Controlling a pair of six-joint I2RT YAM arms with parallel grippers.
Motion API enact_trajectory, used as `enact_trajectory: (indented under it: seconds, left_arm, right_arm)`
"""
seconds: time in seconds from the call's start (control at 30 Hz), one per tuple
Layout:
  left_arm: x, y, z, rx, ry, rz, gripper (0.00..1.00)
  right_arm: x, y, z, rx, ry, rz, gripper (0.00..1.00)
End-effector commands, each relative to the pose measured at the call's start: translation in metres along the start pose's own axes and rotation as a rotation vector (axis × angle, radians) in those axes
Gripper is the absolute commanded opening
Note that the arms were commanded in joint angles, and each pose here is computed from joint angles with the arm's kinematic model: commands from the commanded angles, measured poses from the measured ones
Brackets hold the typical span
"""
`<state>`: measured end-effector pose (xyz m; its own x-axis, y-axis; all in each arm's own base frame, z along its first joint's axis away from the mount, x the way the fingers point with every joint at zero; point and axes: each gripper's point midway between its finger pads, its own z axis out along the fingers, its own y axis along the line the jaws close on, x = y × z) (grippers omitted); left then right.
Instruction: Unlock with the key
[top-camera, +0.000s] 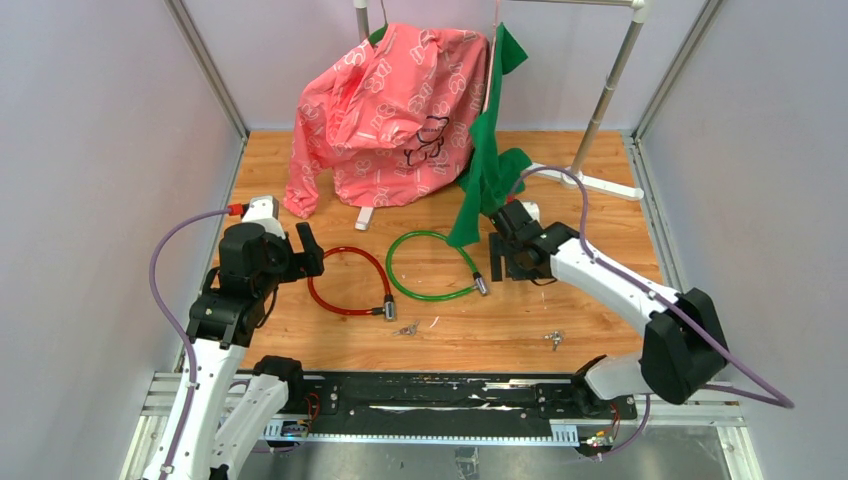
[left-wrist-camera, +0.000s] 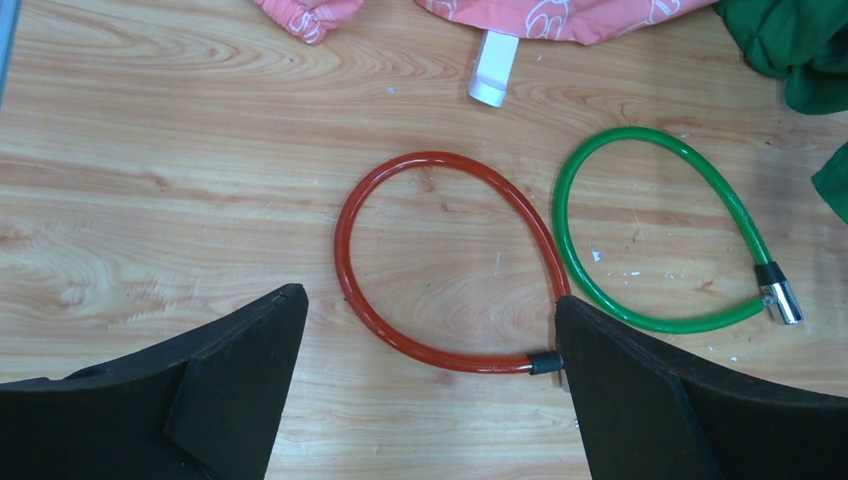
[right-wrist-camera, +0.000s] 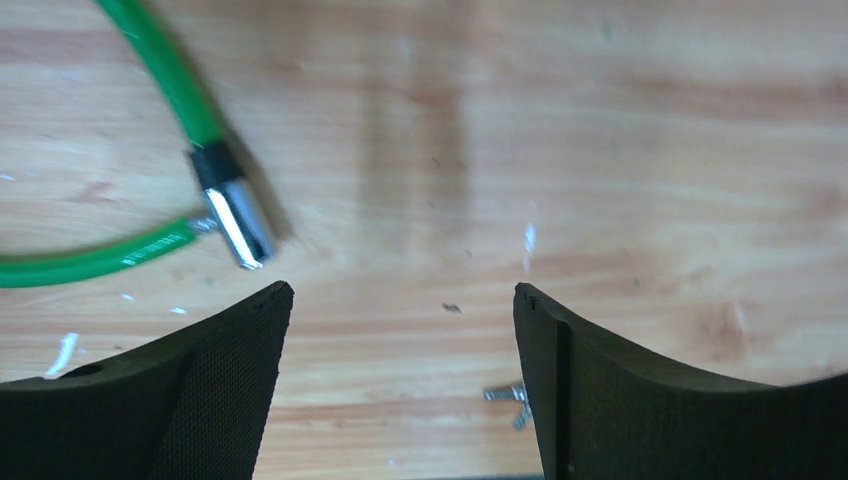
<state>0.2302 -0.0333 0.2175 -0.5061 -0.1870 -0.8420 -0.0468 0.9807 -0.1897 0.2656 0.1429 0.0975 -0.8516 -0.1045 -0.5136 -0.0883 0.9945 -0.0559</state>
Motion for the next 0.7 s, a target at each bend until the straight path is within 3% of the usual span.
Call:
enact_trajectory:
  seconds: [0.0, 0.33, 0.67]
  left_arm:
    - [-0.002, -0.005, 0.000, 0.028, -0.015, 0.018, 0.99]
    - [-0.002, -0.006, -0.001, 0.031, -0.017, 0.017, 0.99]
    - [-0.002, -0.006, -0.002, 0.032, -0.022, 0.019, 0.99]
  right_arm:
    - [0.050, -0.048, -0.013, 0.195, 0.113, 0.174, 0.83]
    - [0.106, -0.081, -0.023, 0.255, 0.210, 0.445, 0.80]
    - [0.144, -0.090, -0.021, 0.284, 0.296, 0.558, 0.72]
